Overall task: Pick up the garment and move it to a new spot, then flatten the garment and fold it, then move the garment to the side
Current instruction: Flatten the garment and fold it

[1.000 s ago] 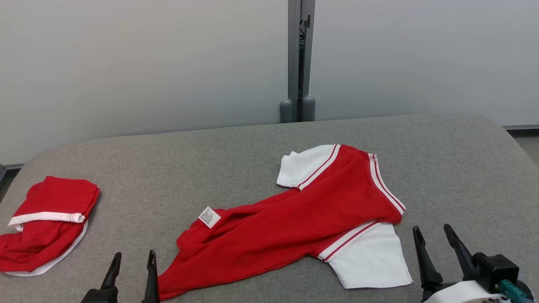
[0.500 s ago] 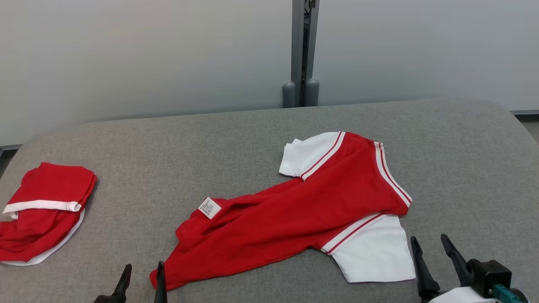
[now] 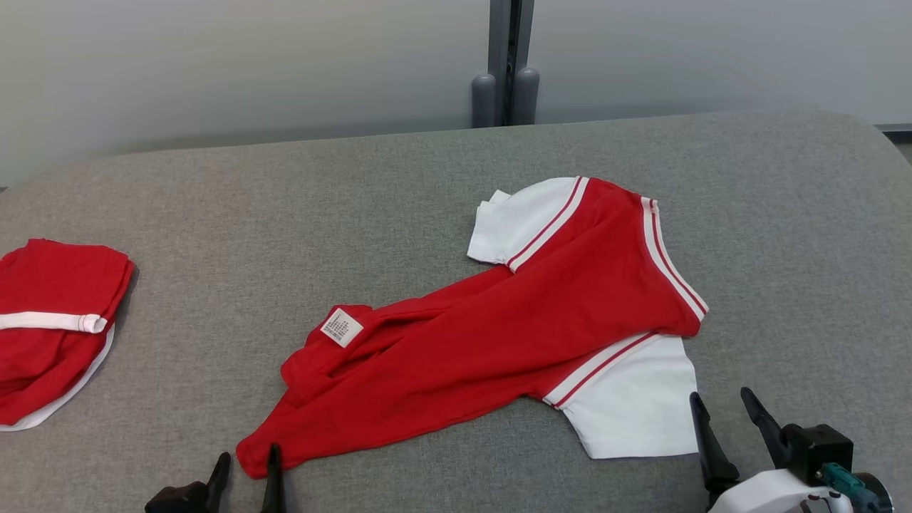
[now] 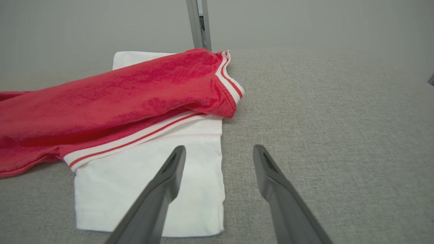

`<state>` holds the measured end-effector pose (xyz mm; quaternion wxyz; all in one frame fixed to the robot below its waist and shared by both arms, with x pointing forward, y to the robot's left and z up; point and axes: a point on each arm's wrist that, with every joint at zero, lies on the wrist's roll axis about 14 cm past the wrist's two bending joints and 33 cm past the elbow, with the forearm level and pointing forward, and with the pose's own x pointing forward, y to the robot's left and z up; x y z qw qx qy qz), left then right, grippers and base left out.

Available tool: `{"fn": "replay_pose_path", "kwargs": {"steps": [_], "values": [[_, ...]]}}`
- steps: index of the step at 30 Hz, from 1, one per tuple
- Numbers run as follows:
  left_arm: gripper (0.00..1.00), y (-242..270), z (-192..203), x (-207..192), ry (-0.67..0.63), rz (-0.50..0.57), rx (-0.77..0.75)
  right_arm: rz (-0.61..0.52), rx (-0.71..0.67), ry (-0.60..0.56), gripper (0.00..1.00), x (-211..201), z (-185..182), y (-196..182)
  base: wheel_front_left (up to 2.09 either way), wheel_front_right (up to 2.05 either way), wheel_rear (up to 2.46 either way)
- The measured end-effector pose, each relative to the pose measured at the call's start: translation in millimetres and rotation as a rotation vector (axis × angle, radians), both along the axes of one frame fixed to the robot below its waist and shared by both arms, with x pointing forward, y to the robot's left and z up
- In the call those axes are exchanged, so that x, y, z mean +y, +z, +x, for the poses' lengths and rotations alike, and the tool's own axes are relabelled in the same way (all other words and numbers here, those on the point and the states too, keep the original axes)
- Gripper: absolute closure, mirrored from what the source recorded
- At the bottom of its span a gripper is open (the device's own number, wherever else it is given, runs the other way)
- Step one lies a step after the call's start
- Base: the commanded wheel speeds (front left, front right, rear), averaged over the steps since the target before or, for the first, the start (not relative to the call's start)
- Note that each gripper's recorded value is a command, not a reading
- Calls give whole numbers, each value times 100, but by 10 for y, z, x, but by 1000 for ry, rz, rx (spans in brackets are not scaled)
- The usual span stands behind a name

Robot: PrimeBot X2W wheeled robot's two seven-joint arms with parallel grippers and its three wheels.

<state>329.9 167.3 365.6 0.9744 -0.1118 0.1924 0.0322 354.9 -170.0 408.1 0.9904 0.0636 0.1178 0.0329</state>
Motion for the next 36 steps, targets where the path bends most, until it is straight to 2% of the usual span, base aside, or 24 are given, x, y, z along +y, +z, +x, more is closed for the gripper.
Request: {"fn": "replay_pose_path", "kwargs": {"steps": [5,7,10,12,15,20,30,31,33,36], "values": [[0,-82,53,-7,7,-22,27,-13,2,-11,0,-53,48,-9,0,0,0],[7,-112,43,-19,8,-35,38,-14,4,-16,0,-68,48,-16,0,0,0],[8,-143,33,-31,6,-45,49,-14,5,-16,0,-70,60,-17,0,0,0],[50,-153,39,-30,10,-53,51,-13,8,-15,0,-64,60,-27,0,0,0],[100,-147,62,-22,12,-60,48,-12,19,-11,0,-51,50,-60,0,0,0],[100,-123,57,-46,0,-71,39,-4,44,-3,0,-15,11,-129,0,0,0],[100,11,65,-80,-38,-68,-13,5,182,50,0,156,-149,-506,0,0,0],[100,16,63,-91,-47,-62,-15,4,195,56,43,167,-152,-541,0,0,0],[100,39,72,-107,-49,-73,-24,14,203,64,100,202,-133,-559,0,0,0],[100,111,107,-128,-59,-81,-51,38,194,59,100,224,-95,-523,0,0,0]]}}
